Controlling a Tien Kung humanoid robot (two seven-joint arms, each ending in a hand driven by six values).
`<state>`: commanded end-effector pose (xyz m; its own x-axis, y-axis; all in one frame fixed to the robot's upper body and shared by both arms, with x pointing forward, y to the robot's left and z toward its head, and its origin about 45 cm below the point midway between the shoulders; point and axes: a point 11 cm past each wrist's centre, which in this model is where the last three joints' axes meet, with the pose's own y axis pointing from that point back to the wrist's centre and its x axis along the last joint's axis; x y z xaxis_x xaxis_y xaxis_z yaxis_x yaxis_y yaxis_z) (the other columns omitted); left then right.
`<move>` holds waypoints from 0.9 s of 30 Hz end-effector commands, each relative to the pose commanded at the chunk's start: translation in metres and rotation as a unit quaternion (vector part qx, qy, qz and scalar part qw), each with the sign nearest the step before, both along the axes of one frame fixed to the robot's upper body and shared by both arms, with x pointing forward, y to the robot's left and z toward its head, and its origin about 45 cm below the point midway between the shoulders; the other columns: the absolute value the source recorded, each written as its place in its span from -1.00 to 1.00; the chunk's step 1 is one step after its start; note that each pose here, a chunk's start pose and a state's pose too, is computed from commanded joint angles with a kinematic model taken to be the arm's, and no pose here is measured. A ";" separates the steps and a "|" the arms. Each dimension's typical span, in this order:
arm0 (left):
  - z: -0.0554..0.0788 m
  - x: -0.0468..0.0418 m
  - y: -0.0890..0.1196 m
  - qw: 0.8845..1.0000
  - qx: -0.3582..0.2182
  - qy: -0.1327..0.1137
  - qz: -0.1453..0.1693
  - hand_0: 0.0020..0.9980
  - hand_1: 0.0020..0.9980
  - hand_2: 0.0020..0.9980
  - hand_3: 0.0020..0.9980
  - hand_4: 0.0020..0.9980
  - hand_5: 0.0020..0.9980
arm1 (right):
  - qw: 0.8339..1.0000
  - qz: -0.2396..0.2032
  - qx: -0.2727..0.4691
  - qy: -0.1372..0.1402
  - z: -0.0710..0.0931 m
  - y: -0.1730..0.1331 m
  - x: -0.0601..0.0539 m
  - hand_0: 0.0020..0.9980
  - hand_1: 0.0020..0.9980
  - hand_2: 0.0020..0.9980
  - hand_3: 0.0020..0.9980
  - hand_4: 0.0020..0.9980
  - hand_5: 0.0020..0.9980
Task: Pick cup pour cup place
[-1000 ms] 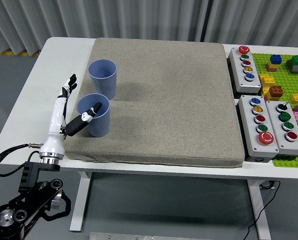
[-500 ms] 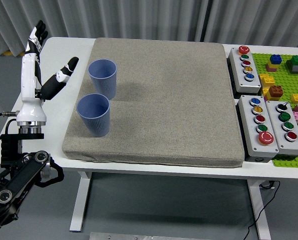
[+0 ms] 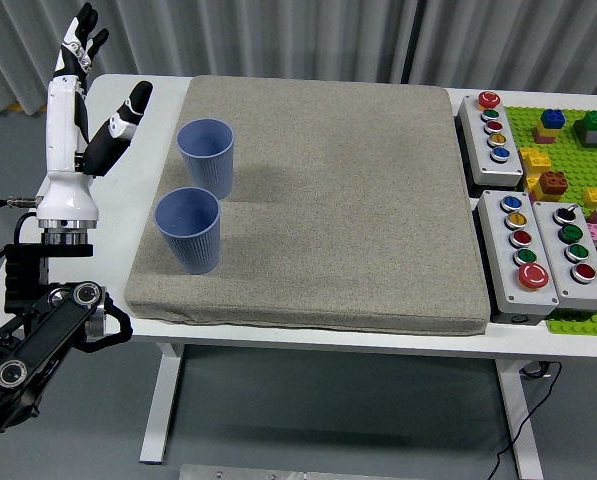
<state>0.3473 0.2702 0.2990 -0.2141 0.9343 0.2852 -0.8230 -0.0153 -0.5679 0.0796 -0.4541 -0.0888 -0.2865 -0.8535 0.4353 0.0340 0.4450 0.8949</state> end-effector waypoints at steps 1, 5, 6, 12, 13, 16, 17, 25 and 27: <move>0.005 -0.0005 0.004 1.000 -0.003 -0.007 0.007 0.78 0.76 1.00 1.00 1.00 0.57 | 1.000 0.002 -0.002 0.001 0.000 -0.001 -0.001 0.28 0.21 0.02 0.17 -1.00 -1.00; 0.015 -0.0035 0.019 0.999 -0.005 -0.023 0.028 0.78 0.76 1.00 1.00 1.00 0.57 | 1.000 0.003 -0.001 0.002 0.000 -0.002 -0.002 0.28 0.21 0.02 0.17 -1.00 -1.00; 0.017 -0.0040 0.023 0.999 -0.006 -0.027 0.034 0.78 0.76 1.00 1.00 1.00 0.57 | 1.000 0.003 -0.001 0.002 0.000 -0.002 -0.002 0.28 0.21 0.02 0.17 -1.00 -1.00; 0.027 -0.0065 0.039 0.997 -0.012 -0.047 0.062 0.77 0.75 1.00 1.00 1.00 0.59 | 1.000 0.004 -0.001 0.000 0.001 -0.001 0.001 0.28 0.21 0.02 0.17 -1.00 -1.00; 0.029 -0.0072 0.042 0.996 -0.015 -0.050 0.066 0.77 0.74 1.00 1.00 0.97 0.61 | 1.000 0.005 -0.001 0.000 0.001 -0.001 0.001 0.28 0.21 0.02 0.17 -1.00 -1.00; 0.030 -0.0079 0.045 0.996 -0.020 -0.052 0.068 0.77 0.74 1.00 1.00 0.97 0.61 | 1.000 0.007 -0.001 0.000 0.001 -0.002 0.002 0.28 0.21 0.02 0.17 -1.00 -1.00; 0.029 -0.0081 0.044 0.996 -0.020 -0.050 0.065 0.77 0.74 1.00 1.00 0.97 0.61 | 1.000 0.007 -0.001 0.000 0.001 -0.002 0.002 0.28 0.21 0.02 0.17 -1.00 -1.00; -0.003 -0.0054 0.035 0.993 -0.115 0.006 0.011 0.71 0.70 0.96 1.00 0.96 0.75 | 1.000 0.006 -0.002 -0.001 0.001 -0.002 0.003 0.28 0.21 0.02 0.17 -1.00 -1.00; -0.015 -0.0059 0.029 0.987 -0.154 0.036 -0.016 0.71 0.70 0.96 1.00 0.96 0.75 | 1.000 0.006 -0.002 -0.002 0.001 -0.002 0.003 0.28 0.21 0.02 0.17 -1.00 -1.00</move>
<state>0.3414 0.2993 0.2845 -0.1726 0.9850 -0.0012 -0.8635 -0.1519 -0.4810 0.0830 -0.4560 -0.0875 -0.2781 -0.8552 0.4374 0.0260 0.4485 0.8934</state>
